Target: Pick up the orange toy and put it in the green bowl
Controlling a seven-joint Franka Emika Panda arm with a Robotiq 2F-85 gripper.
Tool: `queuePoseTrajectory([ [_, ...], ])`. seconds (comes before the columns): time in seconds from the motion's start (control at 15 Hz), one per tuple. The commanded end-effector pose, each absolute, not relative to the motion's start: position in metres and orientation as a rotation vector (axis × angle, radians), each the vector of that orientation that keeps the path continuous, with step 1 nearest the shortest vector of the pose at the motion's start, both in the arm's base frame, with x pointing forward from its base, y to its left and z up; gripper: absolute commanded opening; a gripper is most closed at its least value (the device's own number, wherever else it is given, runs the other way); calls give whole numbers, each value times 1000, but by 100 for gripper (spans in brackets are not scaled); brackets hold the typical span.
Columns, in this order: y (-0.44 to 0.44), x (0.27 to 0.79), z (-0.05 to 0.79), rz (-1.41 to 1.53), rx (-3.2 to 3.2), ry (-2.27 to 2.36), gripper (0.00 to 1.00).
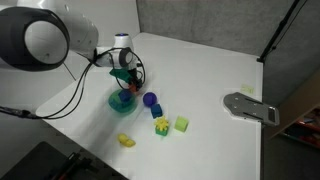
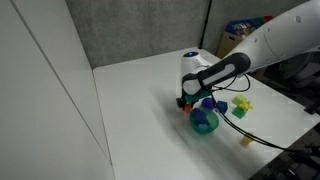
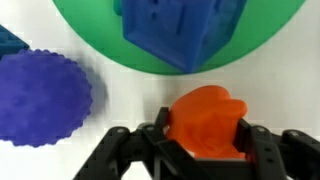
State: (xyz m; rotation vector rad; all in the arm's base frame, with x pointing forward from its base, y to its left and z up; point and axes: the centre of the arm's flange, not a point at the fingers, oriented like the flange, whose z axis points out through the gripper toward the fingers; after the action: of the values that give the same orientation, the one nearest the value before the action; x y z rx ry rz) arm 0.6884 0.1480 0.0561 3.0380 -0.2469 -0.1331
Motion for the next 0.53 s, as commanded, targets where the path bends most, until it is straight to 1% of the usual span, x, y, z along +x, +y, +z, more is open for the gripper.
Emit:
queuePoseTrajectory([
  [0.0,152,701,115,-50,3051,-250,29],
  [0.07,154,703,132,-20,3055,-252,23],
  [0.13,155,704,150,10,3058,-251,23],
  [0.27,157,704,183,60,3059,-246,17],
  [0.47,156,687,226,77,3045,-240,17],
])
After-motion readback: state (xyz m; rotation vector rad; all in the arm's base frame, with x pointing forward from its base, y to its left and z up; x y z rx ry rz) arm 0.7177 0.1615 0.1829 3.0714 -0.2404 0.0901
